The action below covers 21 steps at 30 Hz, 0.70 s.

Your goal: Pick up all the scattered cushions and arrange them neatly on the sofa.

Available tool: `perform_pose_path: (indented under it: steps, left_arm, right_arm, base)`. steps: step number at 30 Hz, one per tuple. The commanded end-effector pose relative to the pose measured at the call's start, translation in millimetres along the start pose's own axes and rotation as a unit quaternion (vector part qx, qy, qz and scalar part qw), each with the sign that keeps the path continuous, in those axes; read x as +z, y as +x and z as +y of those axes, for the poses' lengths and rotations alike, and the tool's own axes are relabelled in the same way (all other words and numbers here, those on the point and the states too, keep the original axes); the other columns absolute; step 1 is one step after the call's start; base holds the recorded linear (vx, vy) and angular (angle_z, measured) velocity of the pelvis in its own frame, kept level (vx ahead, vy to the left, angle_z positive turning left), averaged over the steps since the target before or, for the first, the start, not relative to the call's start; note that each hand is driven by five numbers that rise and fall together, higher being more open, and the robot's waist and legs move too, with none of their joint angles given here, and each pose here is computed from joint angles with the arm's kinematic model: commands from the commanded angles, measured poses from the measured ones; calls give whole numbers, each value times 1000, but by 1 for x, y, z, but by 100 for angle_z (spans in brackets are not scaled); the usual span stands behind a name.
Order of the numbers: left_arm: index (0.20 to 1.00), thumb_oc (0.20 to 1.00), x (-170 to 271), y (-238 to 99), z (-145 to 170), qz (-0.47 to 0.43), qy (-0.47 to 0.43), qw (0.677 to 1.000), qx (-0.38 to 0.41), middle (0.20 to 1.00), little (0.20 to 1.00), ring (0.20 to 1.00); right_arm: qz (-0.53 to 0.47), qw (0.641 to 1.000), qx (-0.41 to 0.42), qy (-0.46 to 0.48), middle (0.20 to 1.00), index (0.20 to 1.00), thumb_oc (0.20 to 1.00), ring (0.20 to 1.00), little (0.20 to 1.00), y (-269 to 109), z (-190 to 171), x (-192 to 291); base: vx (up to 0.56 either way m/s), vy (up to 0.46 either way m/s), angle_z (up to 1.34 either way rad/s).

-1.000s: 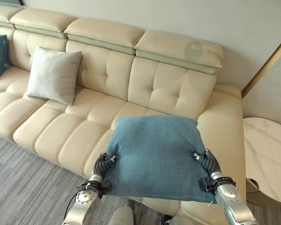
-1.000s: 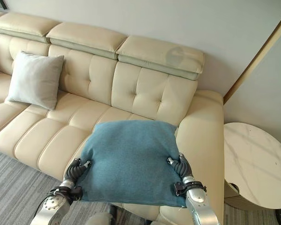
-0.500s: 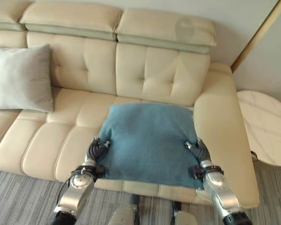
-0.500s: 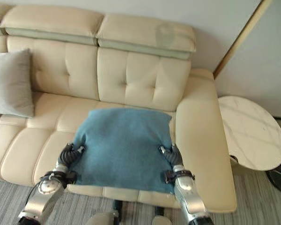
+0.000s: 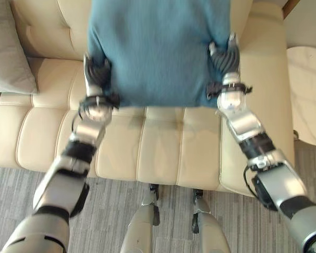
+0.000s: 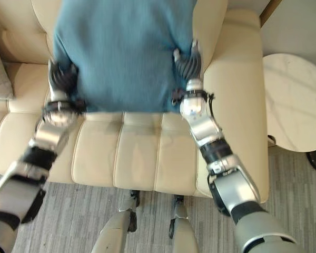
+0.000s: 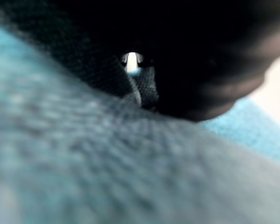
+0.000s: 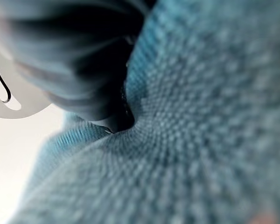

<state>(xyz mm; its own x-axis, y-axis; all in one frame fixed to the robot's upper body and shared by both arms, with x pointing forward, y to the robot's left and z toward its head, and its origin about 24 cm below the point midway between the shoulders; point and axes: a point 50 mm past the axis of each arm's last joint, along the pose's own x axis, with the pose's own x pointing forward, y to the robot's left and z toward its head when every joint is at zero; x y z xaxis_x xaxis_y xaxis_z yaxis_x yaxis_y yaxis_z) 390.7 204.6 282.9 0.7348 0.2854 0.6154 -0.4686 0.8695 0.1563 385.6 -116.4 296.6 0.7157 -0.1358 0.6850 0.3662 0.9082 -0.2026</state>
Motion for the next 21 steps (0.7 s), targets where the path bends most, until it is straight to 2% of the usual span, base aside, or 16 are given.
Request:
perform_pose_path:
  steps: [1,2,3,7,13,14,16,21]
  left_arm:
    - [1000,1000,64,27,-12,-103,-19,994,8,1000,1000,1000]
    - [1000,1000,66,27,-12,-105,-20,994,8,1000,1000,1000]
    - [1000,1000,70,35,-12,-94,-7,996,6,1000,1000,1000]
    - [1000,1000,72,52,-3,-66,49,997,-6,1000,1000,1000]
    - [1000,1000,30,47,7,19,54,998,-23,1000,1000,1000]
    - [1000,1000,5,36,7,54,65,995,-45,1000,1000,1000]
    - [1000,1000,-15,25,8,78,50,994,-53,1000,1000,1000]
    - [1000,1000,-38,-4,19,72,-7,996,-46,1000,1000,1000]
  right_arm:
    - [-98,995,-20,-29,746,746,746,746,746,24,3,50]
    - [-100,994,-22,-28,746,746,746,746,746,25,3,51]
    - [-85,995,-19,-37,1000,1000,1000,1000,1000,32,1,49]
    - [-11,997,-6,-71,1000,1000,1000,1000,1000,51,-18,30]
    - [75,995,7,-58,1000,1000,1000,1000,1000,48,-29,-4]
    - [119,991,22,-66,1000,1000,1000,1000,1000,37,-31,-28]
    - [136,988,30,-67,1000,1000,1000,1000,1000,28,-32,-42]
    - [130,990,14,-46,1000,1000,1000,1000,1000,5,-50,-61]
  base:
    - [-63,-48,19]
    - [-39,-39,19]
    - [-39,-21,17]
    - [-47,-46,12]
    - [-12,-37,11]
    - [2,-28,5]
    - [4,-26,16]
    - [-5,1,22]
